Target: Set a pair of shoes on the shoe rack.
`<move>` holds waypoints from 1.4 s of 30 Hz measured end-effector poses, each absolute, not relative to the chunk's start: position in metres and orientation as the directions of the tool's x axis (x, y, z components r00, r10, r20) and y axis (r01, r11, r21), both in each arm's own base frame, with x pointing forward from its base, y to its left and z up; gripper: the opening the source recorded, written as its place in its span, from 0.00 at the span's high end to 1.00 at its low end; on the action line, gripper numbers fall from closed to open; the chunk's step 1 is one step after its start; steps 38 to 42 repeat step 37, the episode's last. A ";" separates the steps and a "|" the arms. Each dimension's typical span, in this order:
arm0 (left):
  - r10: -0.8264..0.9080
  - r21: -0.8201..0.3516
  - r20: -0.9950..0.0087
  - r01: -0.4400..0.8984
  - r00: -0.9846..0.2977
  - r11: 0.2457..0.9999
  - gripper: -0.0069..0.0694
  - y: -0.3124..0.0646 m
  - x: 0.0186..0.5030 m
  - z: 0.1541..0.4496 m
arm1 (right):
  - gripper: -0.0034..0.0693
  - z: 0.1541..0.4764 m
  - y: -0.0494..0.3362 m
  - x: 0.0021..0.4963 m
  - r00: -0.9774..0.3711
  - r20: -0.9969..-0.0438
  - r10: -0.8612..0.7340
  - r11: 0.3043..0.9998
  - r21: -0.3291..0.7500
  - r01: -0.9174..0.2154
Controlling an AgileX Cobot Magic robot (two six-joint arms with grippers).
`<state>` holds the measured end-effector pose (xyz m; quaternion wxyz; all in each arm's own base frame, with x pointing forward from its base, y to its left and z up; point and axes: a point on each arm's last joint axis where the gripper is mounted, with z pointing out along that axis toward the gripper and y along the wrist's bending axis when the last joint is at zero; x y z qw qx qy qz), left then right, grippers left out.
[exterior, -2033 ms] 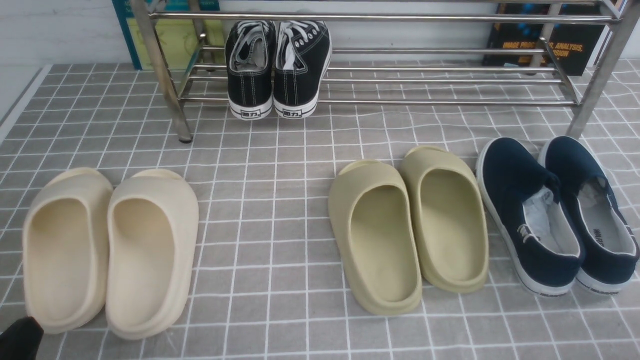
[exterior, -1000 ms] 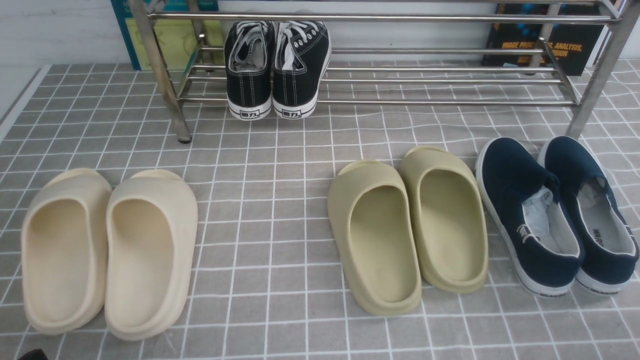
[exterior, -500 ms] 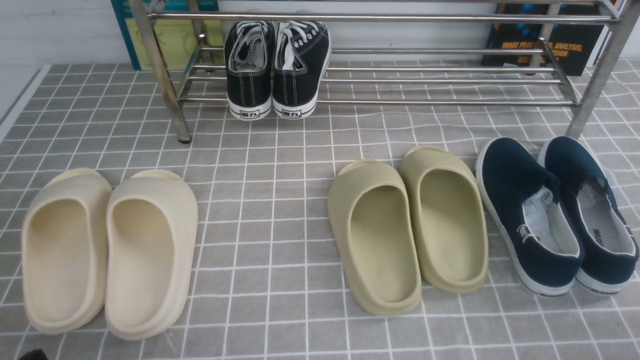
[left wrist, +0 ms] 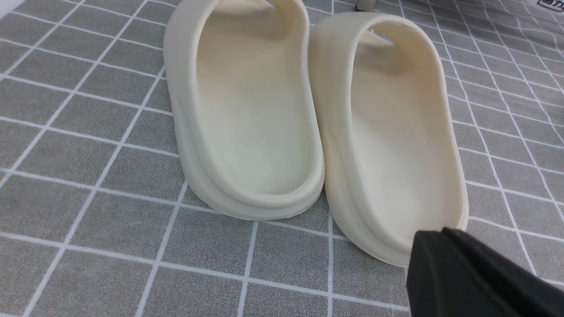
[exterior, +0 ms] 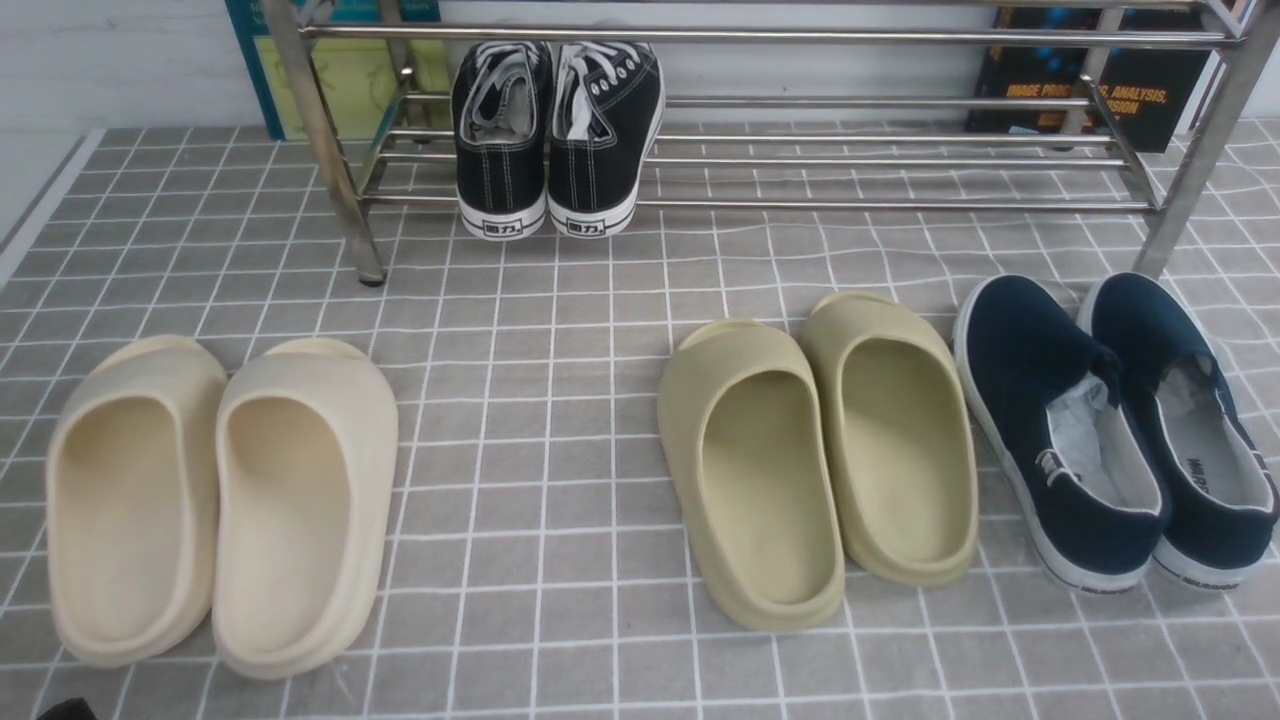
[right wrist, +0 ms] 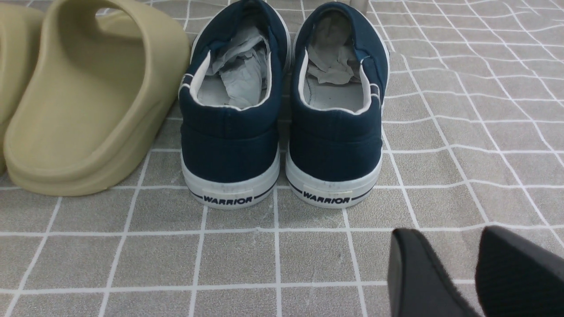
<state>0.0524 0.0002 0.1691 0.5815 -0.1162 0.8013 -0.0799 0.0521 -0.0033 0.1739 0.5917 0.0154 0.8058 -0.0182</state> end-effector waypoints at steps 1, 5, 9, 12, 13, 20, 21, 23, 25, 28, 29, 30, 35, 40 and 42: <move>-0.279 -0.263 -0.913 -0.093 -0.297 0.960 0.93 0.000 0.052 0.169 | 0.62 0.174 -0.003 0.052 -0.299 -0.954 0.003 0.999 -0.011 0.046; -0.279 -0.263 -0.913 -0.093 -0.297 0.960 0.93 0.000 0.052 0.169 | 0.62 0.174 -0.003 0.052 -0.299 -0.954 0.002 0.999 -0.012 0.046; -0.279 -0.263 -0.913 -0.093 -0.297 0.960 0.92 0.000 0.052 0.169 | 0.62 0.174 -0.003 0.052 -0.299 -0.954 0.002 0.999 -0.012 0.046; -0.279 -0.263 -0.913 -0.093 -0.297 0.960 0.92 0.000 0.052 0.169 | 0.62 0.174 -0.003 0.052 -0.299 -0.954 0.002 0.999 -0.012 0.046; -0.279 -0.263 -0.913 -0.093 -0.297 0.960 0.92 0.000 0.052 0.169 | 0.62 0.174 -0.003 0.052 -0.299 -0.954 0.002 0.999 -0.012 0.046; -0.279 -0.263 -0.913 -0.093 -0.297 0.960 0.91 0.000 0.052 0.169 | 0.62 0.174 -0.003 0.052 -0.299 -0.954 0.002 0.999 -0.012 0.046; -0.279 -0.263 -0.913 -0.093 -0.297 0.960 0.91 0.000 0.052 0.169 | 0.62 0.174 -0.003 0.052 -0.299 -0.954 0.002 0.999 -0.012 0.046; -0.279 -0.263 -0.913 -0.093 -0.297 0.960 0.91 0.000 0.052 0.169 | 0.62 0.174 -0.003 0.052 -0.299 -0.954 0.002 0.999 -0.012 0.046; -0.279 -0.263 -0.913 -0.093 -0.297 0.960 0.91 0.000 0.052 0.169 | 0.62 0.174 -0.003 0.052 -0.299 -0.954 0.002 0.999 -0.012 0.046; -0.279 -0.263 -0.913 -0.093 -0.297 0.960 0.91 0.000 0.052 0.169 | 0.62 0.174 -0.003 0.052 -0.299 -0.954 0.002 0.999 -0.012 0.046; -0.279 -0.263 -0.913 -0.093 -0.297 0.960 0.91 0.000 0.052 0.169 | 0.62 0.174 -0.003 0.052 -0.299 -0.954 0.002 0.999 -0.012 0.046; -0.279 -0.263 -0.913 -0.093 -0.297 0.960 0.91 0.000 0.052 0.169 | 0.62 0.174 -0.003 0.052 -0.299 -0.954 0.002 0.999 -0.012 0.046; -0.279 -0.263 -0.913 -0.093 -0.297 0.960 0.91 0.000 0.052 0.169 | 0.62 0.174 -0.003 0.052 -0.299 -0.954 0.002 0.999 -0.012 0.046; -0.279 -0.263 -0.913 -0.093 -0.297 0.960 0.91 0.000 0.052 0.169 | 0.62 0.174 -0.003 0.052 -0.299 -0.954 0.002 0.999 -0.012 0.046; -0.279 -0.263 -0.913 -0.093 -0.297 0.960 0.91 0.000 0.052 0.169 | 0.62 0.174 -0.003 0.052 -0.299 -0.954 0.002 0.999 -0.012 0.046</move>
